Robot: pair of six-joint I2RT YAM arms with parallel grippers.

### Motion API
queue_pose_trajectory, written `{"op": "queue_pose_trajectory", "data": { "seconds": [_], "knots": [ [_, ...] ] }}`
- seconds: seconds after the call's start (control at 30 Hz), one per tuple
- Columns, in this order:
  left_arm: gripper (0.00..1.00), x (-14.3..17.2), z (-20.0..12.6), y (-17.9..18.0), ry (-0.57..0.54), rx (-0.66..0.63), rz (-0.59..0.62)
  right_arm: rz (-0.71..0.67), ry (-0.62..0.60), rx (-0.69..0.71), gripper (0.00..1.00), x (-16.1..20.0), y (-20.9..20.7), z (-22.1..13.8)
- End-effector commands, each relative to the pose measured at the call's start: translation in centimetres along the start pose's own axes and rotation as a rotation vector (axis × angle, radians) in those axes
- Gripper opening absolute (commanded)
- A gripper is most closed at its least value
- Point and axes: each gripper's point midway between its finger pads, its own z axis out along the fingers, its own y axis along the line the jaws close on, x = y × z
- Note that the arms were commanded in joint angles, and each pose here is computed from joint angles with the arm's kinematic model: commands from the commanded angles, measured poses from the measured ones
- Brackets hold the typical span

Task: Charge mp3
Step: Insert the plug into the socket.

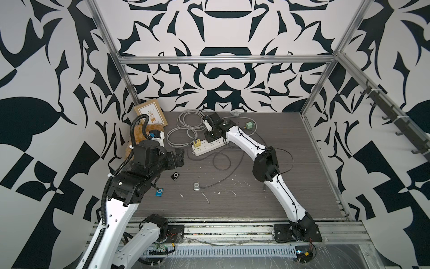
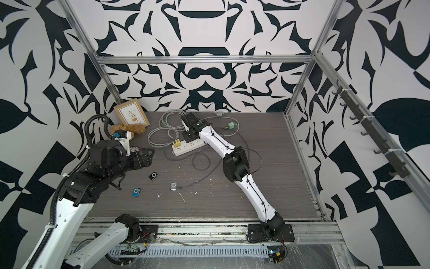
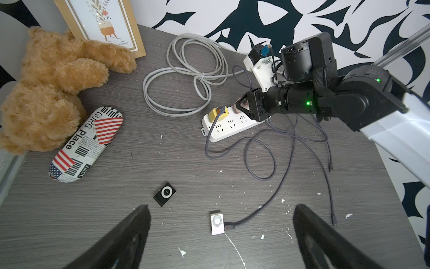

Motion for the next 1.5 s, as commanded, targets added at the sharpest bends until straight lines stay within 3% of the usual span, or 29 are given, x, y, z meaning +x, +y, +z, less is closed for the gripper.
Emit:
{"op": "queue_pose_trajectory", "data": {
  "seconds": [0.0, 0.5, 0.83, 1.03, 1.47],
  "knots": [
    [0.99, 0.6, 0.4, 0.2, 0.022, -0.003, 0.006, 0.003, 0.361, 0.083, 0.00, 11.5, -1.2, 4.0],
    [0.99, 0.5, 0.7, -0.1, 0.014, 0.013, 0.014, 0.075, 0.584, 0.125, 0.00, 17.9, -1.2, 6.2],
    [0.99, -0.1, 0.8, -0.6, -0.004, 0.036, 0.019, 0.095, 0.600, 0.146, 0.00, 18.2, -1.5, 6.1],
    [0.99, -0.3, 0.6, -0.7, -0.018, 0.043, 0.024, 0.152, 0.486, 0.143, 0.02, 15.3, -1.2, 5.0],
    [0.99, -1.1, -0.3, -0.5, -0.065, 0.031, 0.017, 0.348, 0.178, 0.087, 0.29, 5.1, 0.3, -0.2]
  ]
}}
